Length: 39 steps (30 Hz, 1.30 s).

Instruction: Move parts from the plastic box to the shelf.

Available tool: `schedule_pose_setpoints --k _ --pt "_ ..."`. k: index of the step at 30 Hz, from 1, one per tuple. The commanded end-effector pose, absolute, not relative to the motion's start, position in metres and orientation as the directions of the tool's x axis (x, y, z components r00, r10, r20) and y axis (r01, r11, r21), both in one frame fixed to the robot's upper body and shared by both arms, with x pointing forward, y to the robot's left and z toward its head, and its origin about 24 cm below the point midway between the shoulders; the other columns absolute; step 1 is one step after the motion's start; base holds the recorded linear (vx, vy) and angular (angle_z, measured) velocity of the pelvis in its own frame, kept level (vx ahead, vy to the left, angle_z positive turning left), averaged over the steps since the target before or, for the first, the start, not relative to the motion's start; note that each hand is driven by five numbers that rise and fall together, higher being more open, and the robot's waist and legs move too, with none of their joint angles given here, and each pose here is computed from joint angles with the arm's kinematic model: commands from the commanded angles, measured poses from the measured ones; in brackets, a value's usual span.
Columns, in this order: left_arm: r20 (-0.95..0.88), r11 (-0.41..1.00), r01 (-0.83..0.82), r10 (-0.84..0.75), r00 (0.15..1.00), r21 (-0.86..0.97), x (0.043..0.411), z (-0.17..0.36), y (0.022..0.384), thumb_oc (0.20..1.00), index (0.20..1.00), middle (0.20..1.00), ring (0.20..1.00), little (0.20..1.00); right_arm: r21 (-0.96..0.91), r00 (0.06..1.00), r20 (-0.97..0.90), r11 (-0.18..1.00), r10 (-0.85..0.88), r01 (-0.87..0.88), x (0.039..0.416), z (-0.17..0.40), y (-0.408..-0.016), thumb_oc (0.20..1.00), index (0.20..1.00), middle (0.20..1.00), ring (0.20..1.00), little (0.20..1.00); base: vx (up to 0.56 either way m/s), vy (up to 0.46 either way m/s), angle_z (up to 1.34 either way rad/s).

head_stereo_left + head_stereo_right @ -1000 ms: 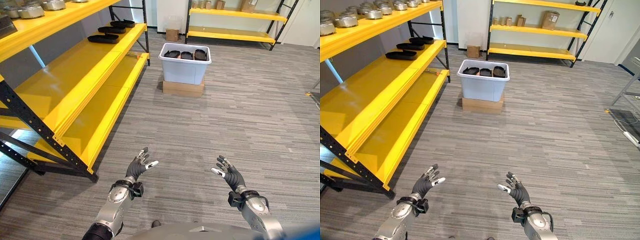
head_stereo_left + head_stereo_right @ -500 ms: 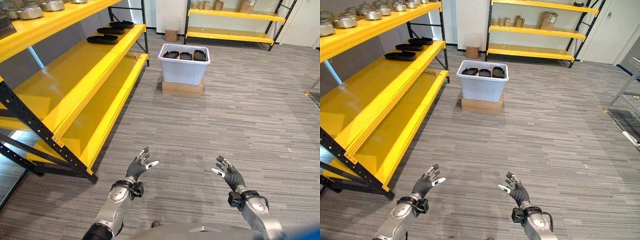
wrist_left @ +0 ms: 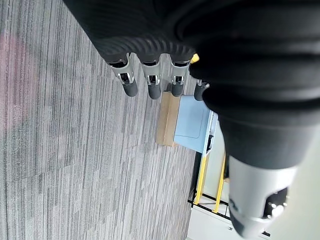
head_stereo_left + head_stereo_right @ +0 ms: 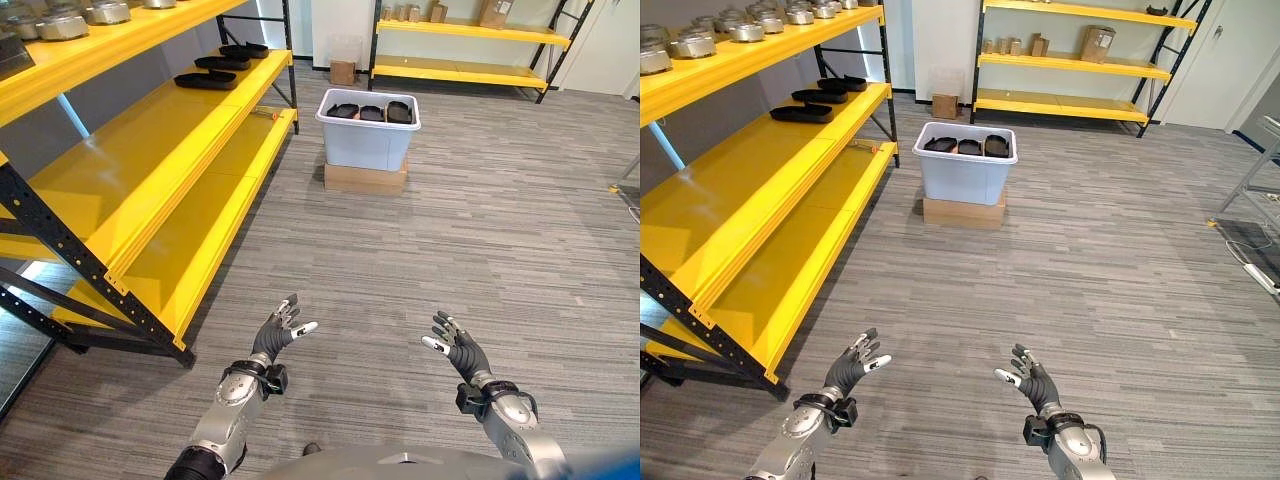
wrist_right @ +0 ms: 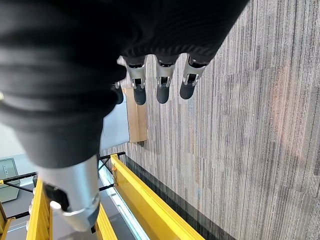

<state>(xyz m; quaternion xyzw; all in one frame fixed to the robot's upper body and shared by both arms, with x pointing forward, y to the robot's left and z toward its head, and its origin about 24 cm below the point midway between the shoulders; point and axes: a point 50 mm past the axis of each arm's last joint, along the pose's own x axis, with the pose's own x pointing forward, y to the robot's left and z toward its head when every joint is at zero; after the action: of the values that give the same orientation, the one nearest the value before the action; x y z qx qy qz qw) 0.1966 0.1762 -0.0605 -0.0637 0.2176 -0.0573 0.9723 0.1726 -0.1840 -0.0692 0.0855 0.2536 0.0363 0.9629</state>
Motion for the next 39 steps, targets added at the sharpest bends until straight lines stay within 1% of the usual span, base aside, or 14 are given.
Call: schedule_pose_setpoints --k 1,11,17,22,26,32,39 --pt "-0.337 0.98 0.114 -0.164 0.927 -0.164 0.212 -0.048 0.172 1.0 1.0 1.0 1.0 1.0 0.174 0.919 -0.374 0.983 0.125 -0.062 0.195 -0.049 -0.186 1.0 1.0 1.0 1.0 1.0 0.0 0.0 0.0" --pt "-0.29 0.984 0.099 -0.14 0.947 -0.151 0.224 -0.037 0.177 1.0 1.0 1.0 1.0 1.0 0.176 0.938 -0.309 0.979 0.156 -0.105 0.215 -0.036 -0.179 1.0 1.0 1.0 1.0 1.0 -0.04 0.053 0.0" --pt "-0.263 0.983 0.143 -0.169 0.95 -0.113 0.231 -0.029 0.175 1.0 1.0 1.0 1.0 1.0 0.228 0.94 -0.293 0.968 0.176 -0.11 0.214 -0.033 -0.173 1.0 1.0 1.0 1.0 1.0 -0.04 0.215 0.18" --pt "-0.256 0.982 0.159 -0.181 0.95 -0.101 0.233 -0.028 0.172 1.0 1.0 1.0 1.0 1.0 0.215 0.953 -0.253 0.97 0.168 -0.114 0.218 -0.024 -0.176 1.0 1.0 1.0 1.0 1.0 0.15 0.14 0.13" --pt "-0.244 0.981 0.157 -0.181 0.953 -0.115 0.236 -0.027 0.167 1.0 1.0 1.0 1.0 1.0 0.179 0.959 -0.241 0.978 0.15 -0.109 0.222 -0.02 -0.182 1.0 1.0 1.0 1.0 1.0 0.47 -0.091 0.1" --pt "-0.234 0.97 0.147 -0.191 0.953 -0.192 0.233 -0.028 0.155 1.0 1.0 1.0 1.0 1.0 0.174 0.961 -0.249 0.982 0.121 -0.079 0.219 -0.02 -0.196 1.0 1.0 1.0 1.0 1.0 0.39 -0.246 0.31" --pt "-0.226 0.966 0.16 -0.205 0.952 -0.201 0.234 -0.025 0.154 1.0 1.0 1.0 1.0 1.0 0.152 0.967 -0.247 0.988 0.066 -0.029 0.217 -0.018 -0.21 1.0 1.0 1.0 1.0 1.0 0.17 -0.168 0.02"
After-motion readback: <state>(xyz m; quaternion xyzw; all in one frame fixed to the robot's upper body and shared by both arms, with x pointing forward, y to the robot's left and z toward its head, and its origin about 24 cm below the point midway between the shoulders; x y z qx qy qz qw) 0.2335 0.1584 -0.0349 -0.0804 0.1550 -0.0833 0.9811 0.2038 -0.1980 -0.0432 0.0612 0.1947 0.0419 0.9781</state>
